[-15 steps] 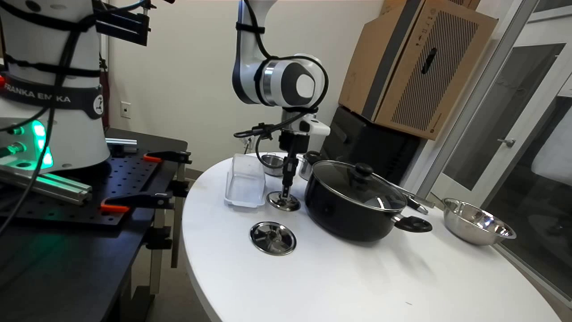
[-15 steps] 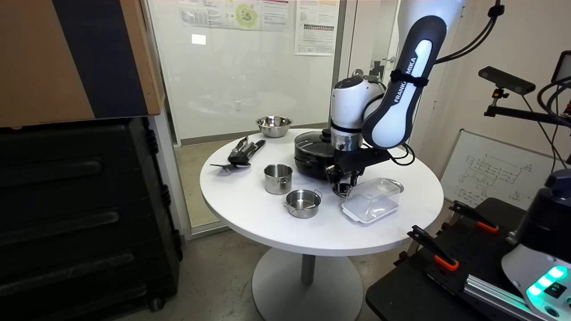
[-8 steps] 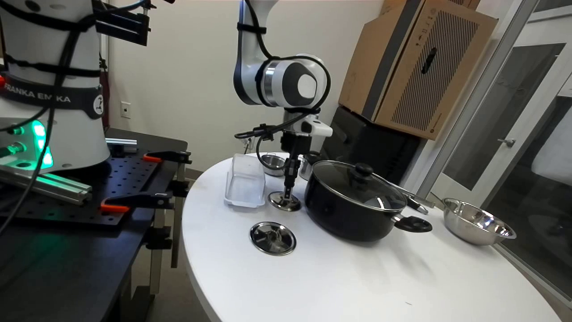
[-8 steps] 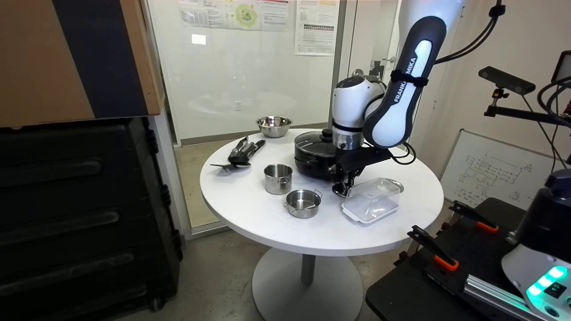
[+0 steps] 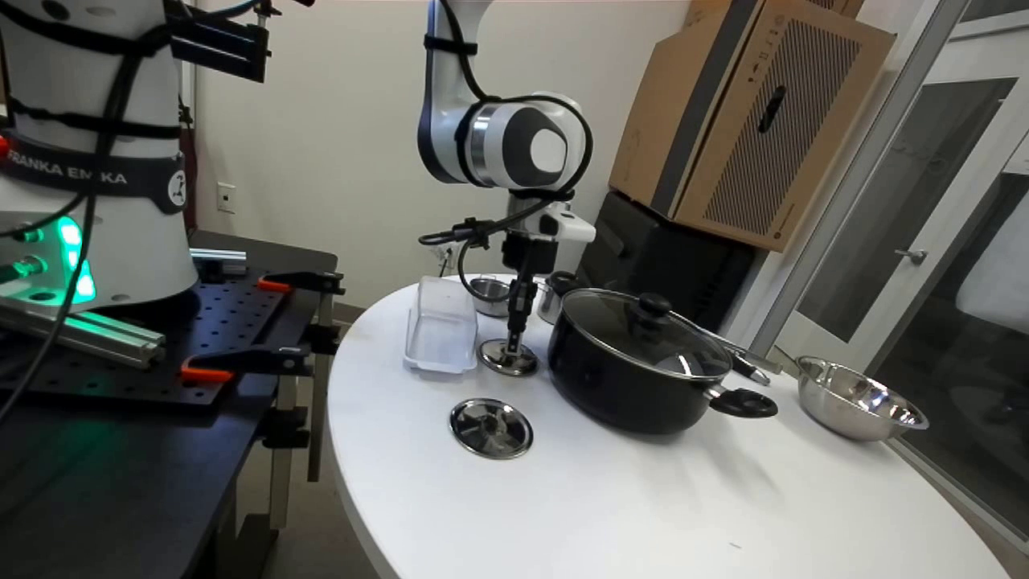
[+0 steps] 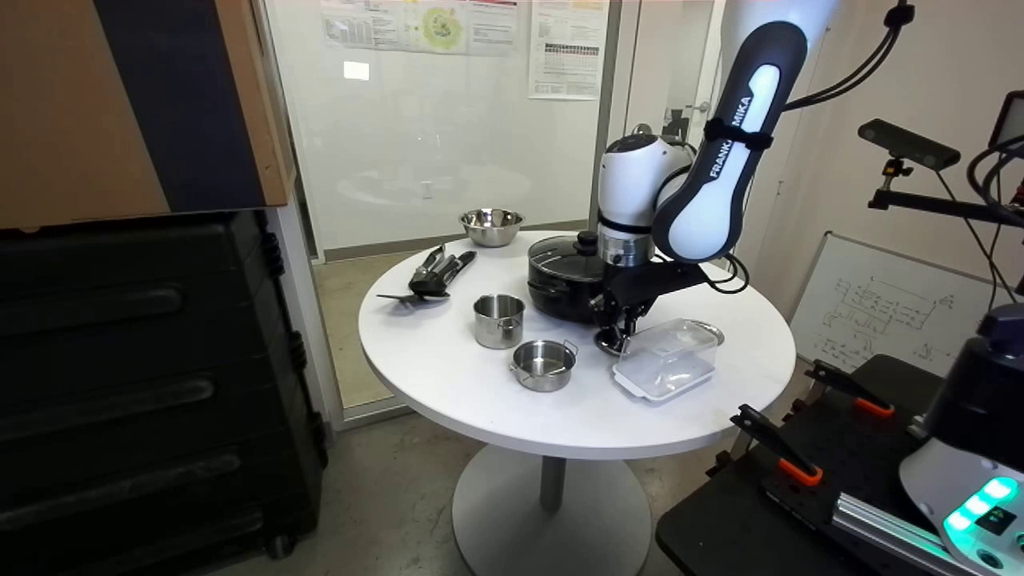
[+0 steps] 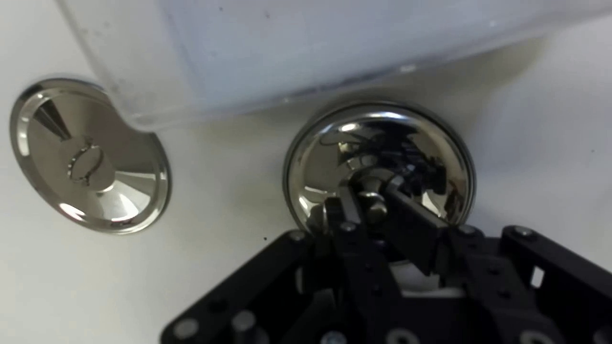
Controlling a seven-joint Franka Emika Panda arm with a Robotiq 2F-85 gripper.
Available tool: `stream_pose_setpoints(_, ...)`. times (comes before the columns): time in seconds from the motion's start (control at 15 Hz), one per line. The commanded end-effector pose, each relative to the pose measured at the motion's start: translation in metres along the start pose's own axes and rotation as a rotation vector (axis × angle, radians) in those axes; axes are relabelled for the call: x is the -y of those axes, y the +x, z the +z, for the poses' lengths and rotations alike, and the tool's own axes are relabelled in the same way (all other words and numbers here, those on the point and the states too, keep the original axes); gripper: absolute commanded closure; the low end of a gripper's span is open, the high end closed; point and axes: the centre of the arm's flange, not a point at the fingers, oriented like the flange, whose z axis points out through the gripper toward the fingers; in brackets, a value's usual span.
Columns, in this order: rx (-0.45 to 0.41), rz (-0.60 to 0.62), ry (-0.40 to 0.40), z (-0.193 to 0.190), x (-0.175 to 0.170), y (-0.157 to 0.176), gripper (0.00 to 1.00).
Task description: Put the left lid on the silver pot closest to you
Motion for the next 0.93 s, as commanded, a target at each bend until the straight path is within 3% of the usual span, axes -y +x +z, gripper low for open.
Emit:
stream_pose_setpoints(0.0, 0.038, -0.04, 0.053, -0.045, -0.017, -0.01, 0.95)
stream_pose_setpoints(0.53, -0.028, -0.057, 0.119, -0.095, -0.031, -0.012, 0.95)
stream_pose_setpoints(0.87, -0.033, -0.087, 0.112, -0.106, -0.009, -0.013, 0.95)
